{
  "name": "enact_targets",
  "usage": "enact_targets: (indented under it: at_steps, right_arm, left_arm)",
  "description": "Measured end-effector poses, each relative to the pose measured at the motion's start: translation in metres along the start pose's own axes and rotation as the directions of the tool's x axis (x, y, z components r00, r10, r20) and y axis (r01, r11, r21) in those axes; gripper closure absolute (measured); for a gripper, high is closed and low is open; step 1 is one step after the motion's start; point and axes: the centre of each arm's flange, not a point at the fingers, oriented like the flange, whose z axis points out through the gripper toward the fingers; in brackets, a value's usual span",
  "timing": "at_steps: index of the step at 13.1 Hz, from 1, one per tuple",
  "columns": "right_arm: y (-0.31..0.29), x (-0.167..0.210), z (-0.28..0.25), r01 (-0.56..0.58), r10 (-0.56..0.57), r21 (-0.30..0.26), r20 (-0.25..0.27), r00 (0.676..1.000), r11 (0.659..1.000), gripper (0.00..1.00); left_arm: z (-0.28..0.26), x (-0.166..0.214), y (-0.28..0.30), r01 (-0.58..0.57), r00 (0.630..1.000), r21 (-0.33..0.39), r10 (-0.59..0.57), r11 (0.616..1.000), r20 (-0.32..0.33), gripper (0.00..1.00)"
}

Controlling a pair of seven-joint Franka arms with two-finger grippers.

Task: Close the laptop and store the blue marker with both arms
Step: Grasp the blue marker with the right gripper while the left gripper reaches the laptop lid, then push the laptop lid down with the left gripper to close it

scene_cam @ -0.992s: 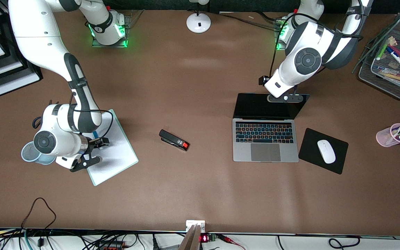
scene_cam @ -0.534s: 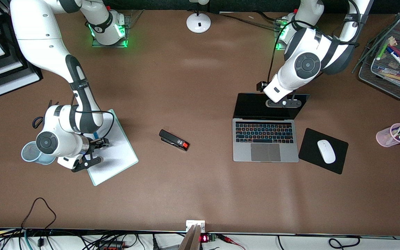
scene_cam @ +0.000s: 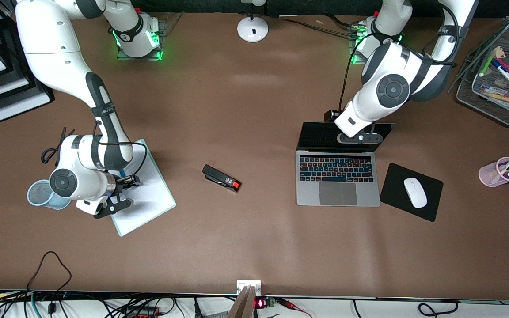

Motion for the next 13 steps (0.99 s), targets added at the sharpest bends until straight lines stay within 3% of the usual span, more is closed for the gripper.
enact_targets:
  at_steps: [8, 13]
  right_arm:
    - [0.002, 0.0, -0.001, -0.001, 0.001, -0.002, -0.001, 1.0, 1.0, 0.51]
    - [0.002, 0.0, -0.002, 0.008, -0.008, -0.003, -0.003, 1.0, 1.0, 0.55]
  left_arm:
    - [-0.01, 0.03, 0.002, 0.009, 1.0, -0.044, -0.01, 0.999, -0.014, 0.0]
    - [-0.009, 0.054, -0.001, 0.024, 1.0, -0.07, -0.024, 0.997, -0.011, 0.0]
